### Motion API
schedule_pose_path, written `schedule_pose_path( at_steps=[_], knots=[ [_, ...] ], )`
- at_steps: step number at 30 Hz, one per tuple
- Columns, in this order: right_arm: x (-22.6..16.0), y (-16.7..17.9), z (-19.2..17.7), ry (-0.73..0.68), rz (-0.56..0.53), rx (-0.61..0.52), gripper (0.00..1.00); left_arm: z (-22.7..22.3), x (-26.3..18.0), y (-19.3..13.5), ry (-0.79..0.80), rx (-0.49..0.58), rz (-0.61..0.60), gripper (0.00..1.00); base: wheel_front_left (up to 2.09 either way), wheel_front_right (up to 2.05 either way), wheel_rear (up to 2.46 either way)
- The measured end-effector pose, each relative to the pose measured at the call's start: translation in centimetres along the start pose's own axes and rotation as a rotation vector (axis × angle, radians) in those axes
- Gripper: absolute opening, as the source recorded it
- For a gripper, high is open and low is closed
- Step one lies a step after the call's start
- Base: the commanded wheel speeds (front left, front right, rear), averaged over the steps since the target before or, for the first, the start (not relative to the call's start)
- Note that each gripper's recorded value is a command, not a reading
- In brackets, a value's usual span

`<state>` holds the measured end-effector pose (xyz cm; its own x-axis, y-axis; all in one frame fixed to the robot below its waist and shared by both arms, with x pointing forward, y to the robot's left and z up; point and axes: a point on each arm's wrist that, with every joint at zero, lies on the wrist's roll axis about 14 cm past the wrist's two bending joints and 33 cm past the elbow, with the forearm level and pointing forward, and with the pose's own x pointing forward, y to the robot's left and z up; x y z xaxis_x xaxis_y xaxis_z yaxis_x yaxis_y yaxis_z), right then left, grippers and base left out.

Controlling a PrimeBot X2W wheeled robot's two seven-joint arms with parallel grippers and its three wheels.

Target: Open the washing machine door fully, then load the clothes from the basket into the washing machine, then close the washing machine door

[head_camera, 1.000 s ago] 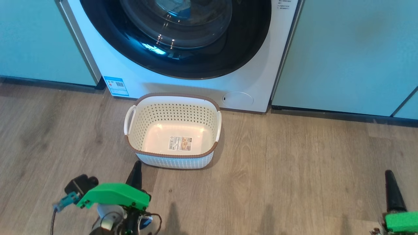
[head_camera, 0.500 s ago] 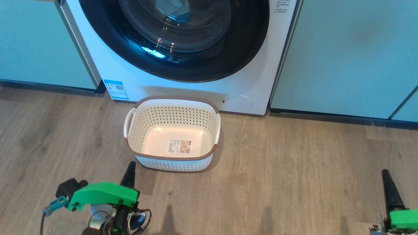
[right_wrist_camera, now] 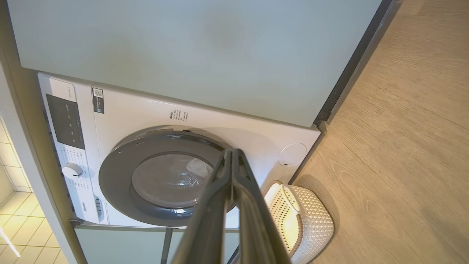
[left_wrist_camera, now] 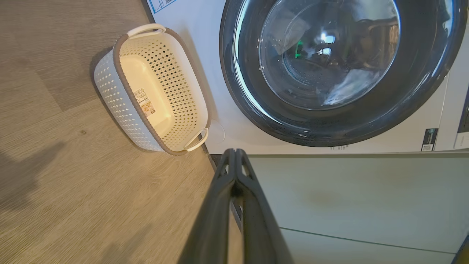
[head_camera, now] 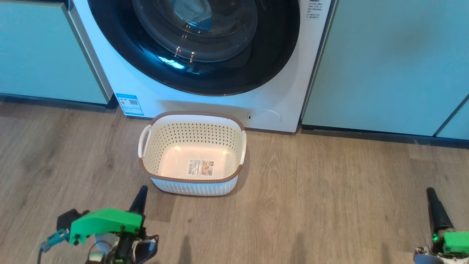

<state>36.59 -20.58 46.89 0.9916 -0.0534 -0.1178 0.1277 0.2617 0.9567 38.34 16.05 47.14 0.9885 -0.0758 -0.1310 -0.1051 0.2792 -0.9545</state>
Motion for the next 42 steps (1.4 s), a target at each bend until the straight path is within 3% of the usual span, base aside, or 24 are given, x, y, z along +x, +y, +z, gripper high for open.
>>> schedule_pose_path(
  at_steps=[25,42],
  knots=[
    [0.4,0.6,-0.1,0.02,0.021,0.281,0.0,2.5,-0.4,-0.8,-0.047,-0.284,-0.057,0.0,0.0,0.0,0.0],
    [0.6,0.8,0.0,0.021,0.027,0.286,0.0,2.7,-0.7,-0.3,-0.056,-0.295,-0.045,0.0,0.0,0.0,0.0]
  ],
)
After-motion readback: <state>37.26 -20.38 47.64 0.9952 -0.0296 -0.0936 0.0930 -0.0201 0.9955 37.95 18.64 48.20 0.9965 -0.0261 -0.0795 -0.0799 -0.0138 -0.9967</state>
